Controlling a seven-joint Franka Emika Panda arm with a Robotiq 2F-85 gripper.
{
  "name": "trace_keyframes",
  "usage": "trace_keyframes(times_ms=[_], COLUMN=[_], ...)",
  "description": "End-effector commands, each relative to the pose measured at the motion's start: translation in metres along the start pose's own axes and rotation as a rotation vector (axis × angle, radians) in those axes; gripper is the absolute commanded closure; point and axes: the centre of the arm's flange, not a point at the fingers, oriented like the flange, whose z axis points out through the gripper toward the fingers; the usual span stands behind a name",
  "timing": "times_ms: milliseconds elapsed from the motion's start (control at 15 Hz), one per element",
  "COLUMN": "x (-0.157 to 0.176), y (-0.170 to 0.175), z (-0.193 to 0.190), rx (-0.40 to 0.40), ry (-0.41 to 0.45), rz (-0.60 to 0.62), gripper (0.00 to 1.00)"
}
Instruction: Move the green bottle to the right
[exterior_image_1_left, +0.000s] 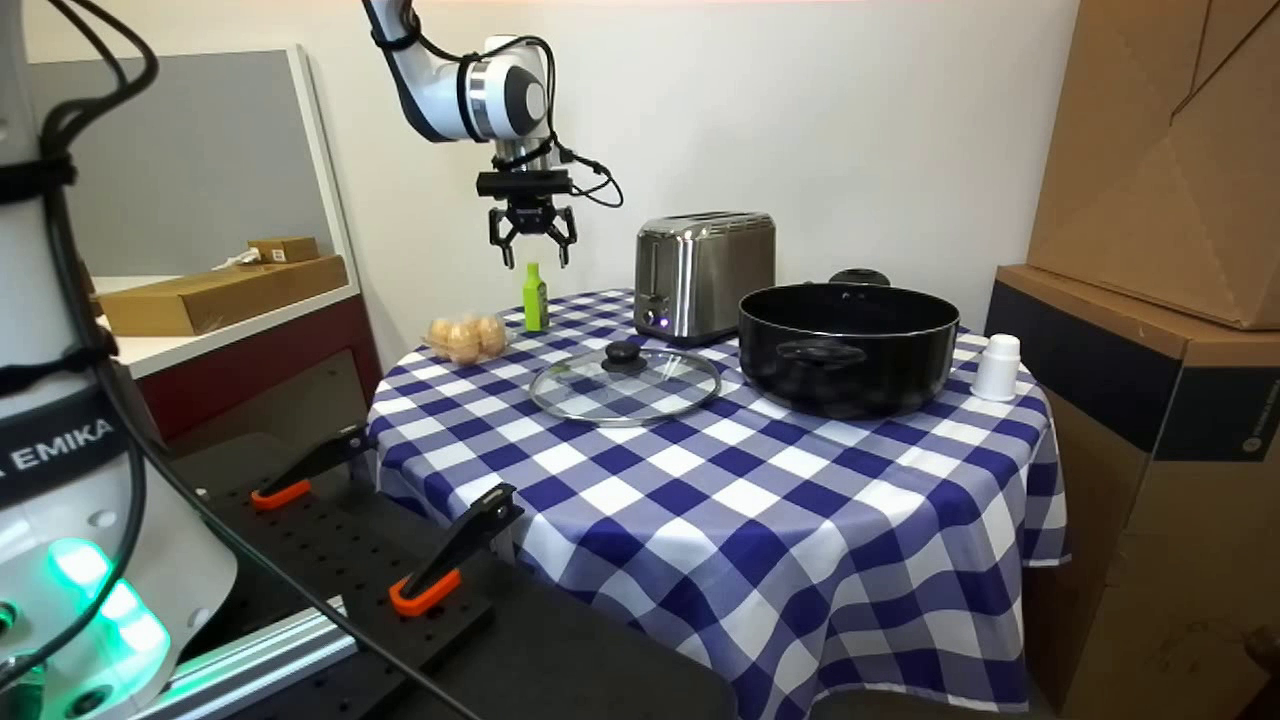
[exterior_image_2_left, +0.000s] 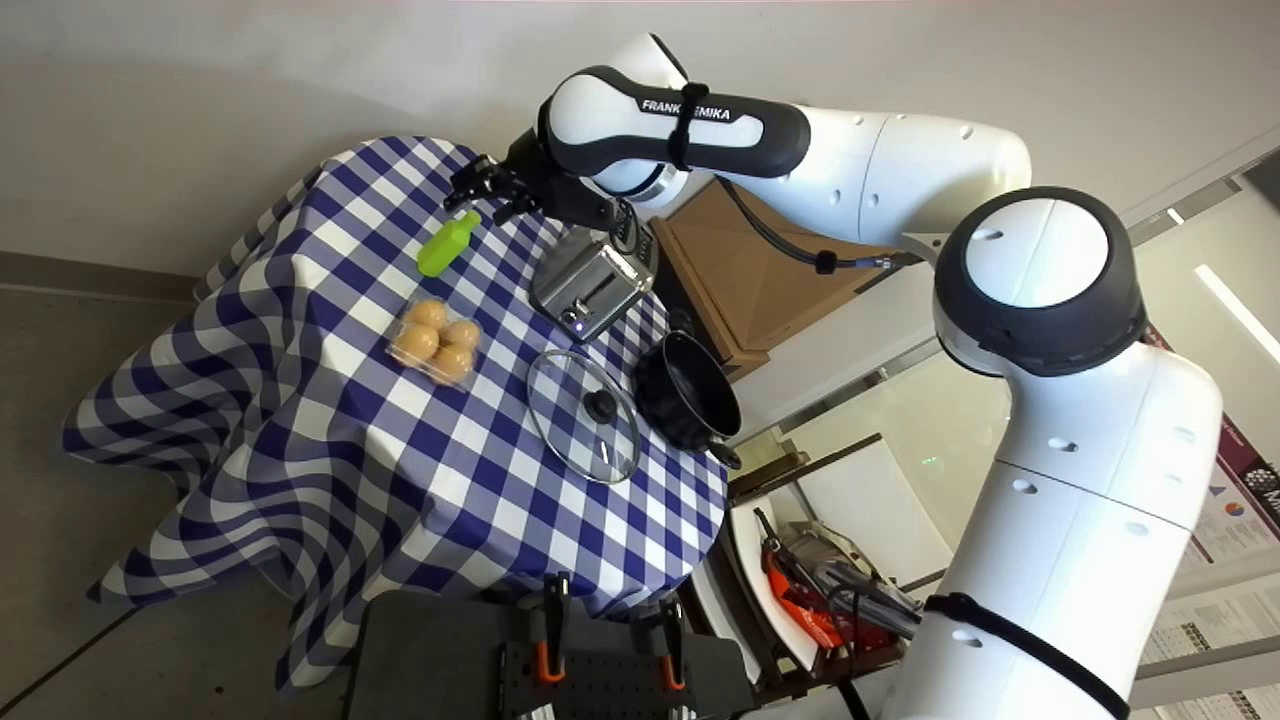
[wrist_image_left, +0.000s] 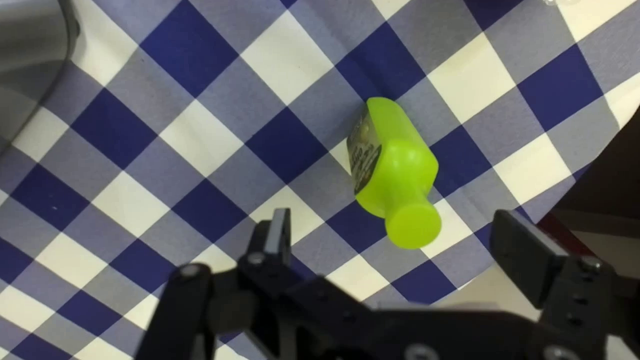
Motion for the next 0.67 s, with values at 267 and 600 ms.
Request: trace_keyframes(times_ms=[267,600], x=[0.020,0.020], y=[0.001,0.000], z=[0.024,0.029], rx=[-0.059,-0.061], ry=[-0.058,-0.106], rz=[0.141,0.203], gripper=[0.00,0.28])
